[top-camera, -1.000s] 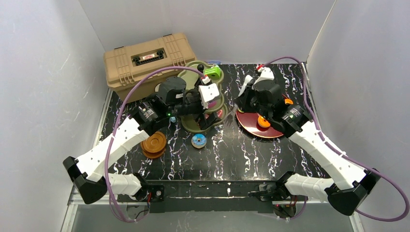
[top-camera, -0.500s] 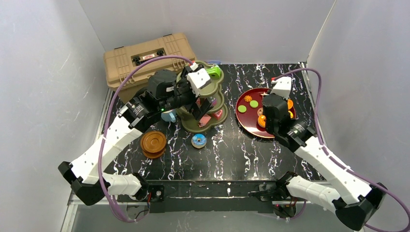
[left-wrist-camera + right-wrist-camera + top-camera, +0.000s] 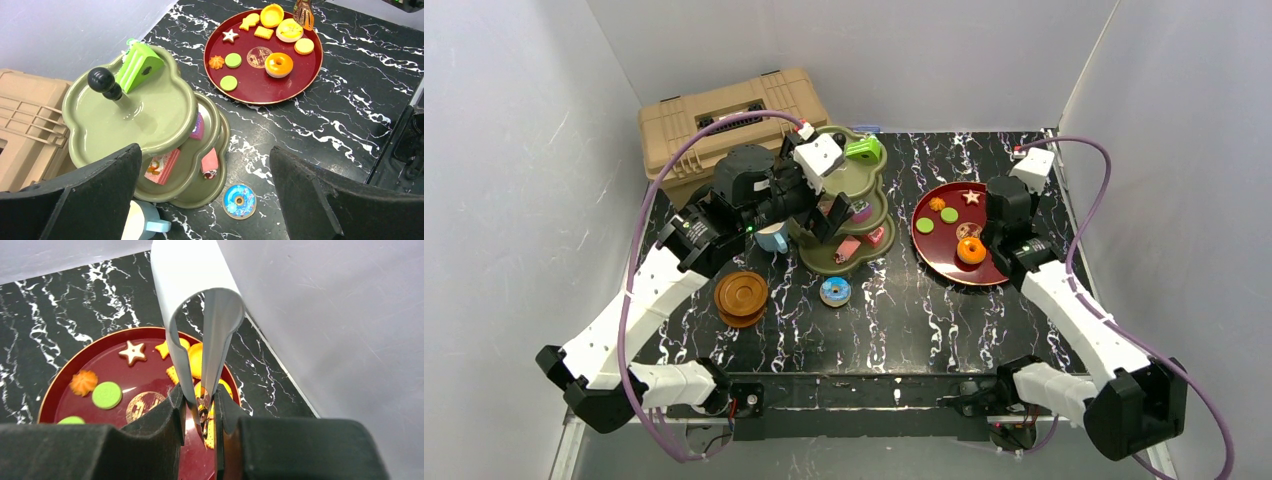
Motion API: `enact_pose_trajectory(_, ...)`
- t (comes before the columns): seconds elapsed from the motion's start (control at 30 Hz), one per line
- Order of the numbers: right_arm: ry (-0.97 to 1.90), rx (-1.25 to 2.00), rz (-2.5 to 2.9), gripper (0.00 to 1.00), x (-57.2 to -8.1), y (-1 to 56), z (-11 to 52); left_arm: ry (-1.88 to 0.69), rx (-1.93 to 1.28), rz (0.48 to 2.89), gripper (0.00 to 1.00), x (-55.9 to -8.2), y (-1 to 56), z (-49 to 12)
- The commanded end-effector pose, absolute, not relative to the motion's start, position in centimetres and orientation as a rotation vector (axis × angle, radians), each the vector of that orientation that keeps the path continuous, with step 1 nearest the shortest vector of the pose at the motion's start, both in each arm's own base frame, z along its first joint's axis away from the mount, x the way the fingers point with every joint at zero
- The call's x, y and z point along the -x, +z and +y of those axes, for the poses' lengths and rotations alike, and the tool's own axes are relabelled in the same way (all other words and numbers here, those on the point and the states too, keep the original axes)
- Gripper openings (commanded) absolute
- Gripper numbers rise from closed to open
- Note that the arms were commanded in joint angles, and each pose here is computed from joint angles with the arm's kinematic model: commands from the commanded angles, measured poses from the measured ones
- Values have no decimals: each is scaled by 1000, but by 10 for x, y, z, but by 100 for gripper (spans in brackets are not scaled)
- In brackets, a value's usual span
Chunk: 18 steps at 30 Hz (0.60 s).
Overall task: Serve the afternoon tea
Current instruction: Pick up the desert from the tray.
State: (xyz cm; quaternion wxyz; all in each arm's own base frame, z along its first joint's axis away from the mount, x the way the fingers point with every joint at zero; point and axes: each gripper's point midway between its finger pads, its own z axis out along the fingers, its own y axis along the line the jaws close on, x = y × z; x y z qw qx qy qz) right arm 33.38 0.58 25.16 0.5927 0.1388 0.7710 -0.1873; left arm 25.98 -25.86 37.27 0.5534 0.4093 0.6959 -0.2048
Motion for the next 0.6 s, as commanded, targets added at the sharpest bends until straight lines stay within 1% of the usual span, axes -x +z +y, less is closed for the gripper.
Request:
enact_pose_trajectory(0.0,-387,-374,1709,15,-357,265,-4,-476,-916,1654,98,-262,379,-251)
enact_pose_trajectory(0.27,-357,-367,1673,14,-397,267,-14,-467,-863,1726,98,-271,375,-245)
enact_pose_trajectory(0.43,-374,-361,1669,12,-427,262,-20,-433,-805,1803,98,-287,376,-228)
enact_pose_trajectory(0.57,-372,-361,1674,12,-441,258,-24,-386,-775,1844,98,-295,375,-209)
